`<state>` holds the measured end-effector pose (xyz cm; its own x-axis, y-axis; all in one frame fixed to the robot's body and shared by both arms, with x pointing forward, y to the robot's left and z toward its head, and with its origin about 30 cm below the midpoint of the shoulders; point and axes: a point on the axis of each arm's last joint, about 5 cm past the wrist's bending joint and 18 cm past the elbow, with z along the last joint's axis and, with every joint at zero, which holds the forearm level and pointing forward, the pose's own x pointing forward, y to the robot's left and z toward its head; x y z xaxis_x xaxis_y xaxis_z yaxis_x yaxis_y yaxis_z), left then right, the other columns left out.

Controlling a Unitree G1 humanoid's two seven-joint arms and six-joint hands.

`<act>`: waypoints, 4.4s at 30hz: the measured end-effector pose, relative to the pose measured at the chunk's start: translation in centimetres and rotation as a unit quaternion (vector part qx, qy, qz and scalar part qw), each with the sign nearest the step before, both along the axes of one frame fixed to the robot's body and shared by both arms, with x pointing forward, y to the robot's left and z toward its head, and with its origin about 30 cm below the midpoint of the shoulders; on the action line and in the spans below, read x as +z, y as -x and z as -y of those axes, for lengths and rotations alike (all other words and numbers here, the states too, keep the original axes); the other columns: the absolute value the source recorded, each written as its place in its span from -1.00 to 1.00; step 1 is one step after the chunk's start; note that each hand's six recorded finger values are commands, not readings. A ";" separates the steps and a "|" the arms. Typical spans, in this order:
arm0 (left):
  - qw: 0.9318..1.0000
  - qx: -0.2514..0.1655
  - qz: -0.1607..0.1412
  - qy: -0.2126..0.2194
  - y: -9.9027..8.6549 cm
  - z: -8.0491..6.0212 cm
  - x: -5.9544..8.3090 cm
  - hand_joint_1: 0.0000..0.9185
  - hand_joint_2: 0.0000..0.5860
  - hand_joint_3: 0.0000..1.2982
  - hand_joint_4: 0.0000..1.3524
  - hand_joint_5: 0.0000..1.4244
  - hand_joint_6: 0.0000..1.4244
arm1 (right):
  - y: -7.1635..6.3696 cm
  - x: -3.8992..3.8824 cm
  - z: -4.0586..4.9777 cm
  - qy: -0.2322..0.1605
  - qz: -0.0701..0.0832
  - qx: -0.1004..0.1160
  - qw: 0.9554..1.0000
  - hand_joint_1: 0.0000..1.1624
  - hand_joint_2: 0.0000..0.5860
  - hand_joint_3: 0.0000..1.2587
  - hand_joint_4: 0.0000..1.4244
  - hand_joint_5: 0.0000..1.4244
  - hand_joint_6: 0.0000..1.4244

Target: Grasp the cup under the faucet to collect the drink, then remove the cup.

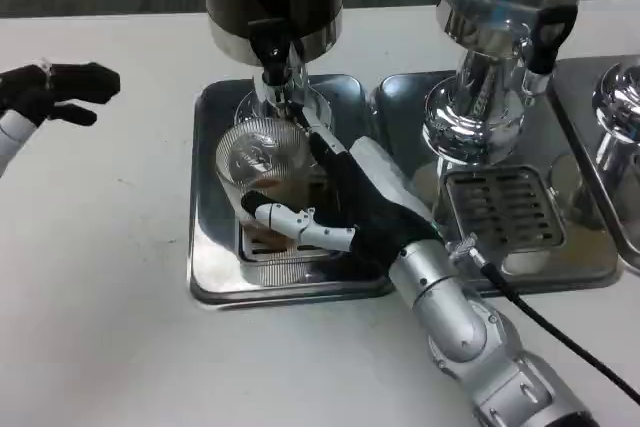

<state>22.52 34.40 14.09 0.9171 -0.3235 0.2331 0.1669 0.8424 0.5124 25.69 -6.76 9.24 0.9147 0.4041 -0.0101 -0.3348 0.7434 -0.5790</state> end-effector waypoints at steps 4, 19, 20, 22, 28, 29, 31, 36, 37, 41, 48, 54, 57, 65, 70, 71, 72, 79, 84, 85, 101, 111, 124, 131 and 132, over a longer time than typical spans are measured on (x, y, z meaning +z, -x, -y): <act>1.000 0.001 -0.002 0.000 0.0 0.0 -0.1 -1.00 -0.52 -0.29 -0.44 -0.53 -0.40 | 0.0 -0.01 -0.03 0.001 0.000 0.001 1.000 -0.17 -0.31 -1.00 -1.00 -0.99 -0.91; 1.000 0.002 -0.007 -0.001 0.1 -0.1 -0.2 -1.00 -0.49 -0.27 -0.44 -0.52 -0.37 | 0.0 -0.17 -0.14 0.004 -0.006 0.002 1.000 -0.06 -0.32 -1.00 -1.00 -0.91 -0.80; 1.000 0.002 -0.008 -0.002 0.1 -0.1 -0.2 -1.00 -0.49 -0.27 -0.43 -0.52 -0.37 | 0.0 -0.17 -0.19 0.004 -0.006 0.002 1.000 -0.05 -0.32 -1.00 -1.00 -0.89 -0.79; 1.000 0.002 -0.008 -0.002 0.1 -0.1 -0.2 -1.00 -0.50 -0.27 -0.42 -0.51 -0.37 | 0.1 -0.17 -0.29 0.004 -0.006 0.001 1.000 -0.05 -0.32 -1.00 -1.00 -0.80 -0.70; 1.000 0.004 -0.010 -0.003 0.2 -0.1 -0.2 -1.00 -0.50 -0.26 -0.41 -0.51 -0.35 | 0.2 -0.24 -0.61 0.009 0.001 -0.011 1.000 -0.05 -0.32 -0.95 -0.92 -0.66 -0.57; 1.000 0.006 -0.010 -0.003 0.2 -0.2 -0.2 -1.00 -0.50 -0.25 -0.41 -0.51 -0.34 | 0.3 -0.26 -0.75 0.008 0.002 -0.014 1.000 -0.05 -0.32 -0.93 -0.91 -0.65 -0.57; 1.000 0.007 -0.010 -0.003 0.2 -0.2 -0.3 -1.00 -0.49 -0.25 -0.41 -0.51 -0.34 | 0.3 -0.25 -0.88 0.005 0.002 -0.016 1.000 -0.05 -0.32 -0.91 -0.88 -0.62 -0.54; 1.000 0.007 -0.011 -0.004 0.2 -0.2 -0.3 -1.00 -0.48 -0.25 -0.41 -0.51 -0.34 | 0.5 -0.31 -1.34 0.004 0.007 -0.026 1.000 -0.05 -0.32 -0.76 -0.72 -0.53 -0.39; 1.000 0.007 -0.011 -0.005 0.2 -0.2 -0.3 -1.00 -0.48 -0.25 -0.41 -0.51 -0.34 | 0.5 -0.30 -1.40 0.003 0.008 -0.028 1.000 -0.05 -0.32 -0.75 -0.70 -0.52 -0.38; 1.000 0.007 -0.013 -0.006 0.3 -0.2 -0.3 -1.00 -0.48 -0.25 -0.41 -0.51 -0.34 | 0.9 -0.46 -1.53 0.003 0.017 -0.039 0.999 -0.05 -0.32 -0.63 -0.59 -0.48 -0.32; 1.000 0.009 -0.013 -0.008 0.2 -0.2 -0.3 -1.00 -0.49 -0.24 -0.40 -0.51 -0.33 | 1.6 -0.91 -1.75 -0.001 0.033 -0.065 0.997 -0.07 -0.27 -0.52 -0.50 -0.44 -0.29; 1.000 0.008 -0.014 -0.010 0.2 -0.2 -0.3 -1.00 -0.49 -0.25 -0.40 -0.51 -0.33 | 1.9 -1.17 -1.97 -0.006 0.040 -0.080 0.996 -0.06 -0.24 -0.41 -0.37 -0.32 -0.16; 1.000 0.008 -0.014 -0.010 0.2 -0.2 -0.3 -1.00 -0.49 -0.25 -0.40 -0.51 -0.33 | 2.0 -1.26 -2.02 -0.007 0.044 -0.086 0.995 -0.04 -0.27 -0.39 -0.30 -0.27 -0.11; 1.000 0.007 -0.015 -0.010 0.2 -0.1 -0.3 -1.00 -0.49 -0.26 -0.40 -0.51 -0.33 | 2.5 -1.66 -1.99 -0.014 0.054 -0.105 0.993 -0.03 -0.27 -0.30 -0.21 -0.16 0.00; 1.000 0.007 -0.015 -0.010 0.2 -0.1 -0.3 -1.00 -0.49 -0.26 -0.40 -0.51 -0.33 | 2.6 -1.84 -1.94 -0.017 0.057 -0.114 0.992 -0.03 -0.27 -0.28 -0.19 -0.13 0.04; 1.000 0.007 -0.015 -0.010 0.2 -0.1 -0.3 -1.00 -0.49 -0.26 -0.40 -0.51 -0.33 | 2.6 -1.86 -1.93 -0.018 0.057 -0.115 0.992 -0.03 -0.27 -0.28 -0.19 -0.13 0.04; 1.000 0.007 -0.015 -0.010 0.2 -0.1 -0.3 -1.00 -0.49 -0.26 -0.40 -0.51 -0.33 | 2.7 -1.87 -1.92 -0.018 0.058 -0.115 0.991 -0.03 -0.27 -0.28 -0.19 -0.13 0.04; 1.000 -0.002 -0.022 -0.015 0.1 0.1 -0.4 -1.00 -0.49 -0.26 -0.41 -0.50 -0.32 | 2.9 -2.10 -1.66 -0.022 0.061 -0.130 0.989 -0.02 -0.26 -0.26 -0.17 -0.09 0.09; 0.999 -0.005 -0.028 -0.016 0.0 0.2 -0.6 -1.00 -0.49 -0.27 -0.41 -0.50 -0.32 | 3.0 -2.10 -1.06 -0.027 0.067 -0.148 0.986 -0.02 -0.25 -0.25 -0.17 -0.09 0.11; 0.999 -0.004 -0.029 -0.016 0.1 0.2 -0.6 -1.00 -0.49 -0.27 -0.41 -0.50 -0.32 | 3.0 -2.09 -0.99 -0.028 0.068 -0.149 0.986 -0.02 -0.25 -0.25 -0.17 -0.09 0.11; 0.999 -0.003 -0.034 -0.014 0.1 0.2 -0.8 -1.00 -0.49 -0.28 -0.41 -0.49 -0.32 | 3.2 -1.85 -0.51 -0.035 0.076 -0.161 0.983 0.00 -0.21 -0.22 -0.14 -0.05 0.15; 0.999 -0.008 -0.035 -0.010 -0.1 0.5 -1.0 -1.00 -0.49 -0.29 -0.41 -0.49 -0.31 | 3.4 -1.56 0.14 -0.045 0.084 -0.176 0.980 0.02 -0.17 -0.21 -0.13 -0.04 0.18; 0.999 -0.022 -0.042 -0.010 -0.3 1.0 -1.3 -1.00 -0.49 -0.29 -0.41 -0.49 -0.30 | 3.8 -1.13 1.35 -0.055 0.099 -0.200 0.973 0.06 -0.13 -0.17 -0.09 0.00 0.22; 0.998 -0.035 -0.049 -0.006 -0.3 1.5 -1.7 -1.00 -0.54 -0.34 -0.46 -0.51 -0.33 | 4.3 -0.87 1.94 -0.061 0.107 -0.212 0.969 0.06 -0.14 -0.16 -0.08 0.01 0.25; 0.998 -0.039 -0.051 -0.006 -0.3 1.6 -1.9 -1.00 -0.54 -0.34 -0.46 -0.51 -0.33 | 4.3 -0.79 2.02 -0.063 0.110 -0.214 0.969 0.06 -0.14 -0.16 -0.08 0.02 0.25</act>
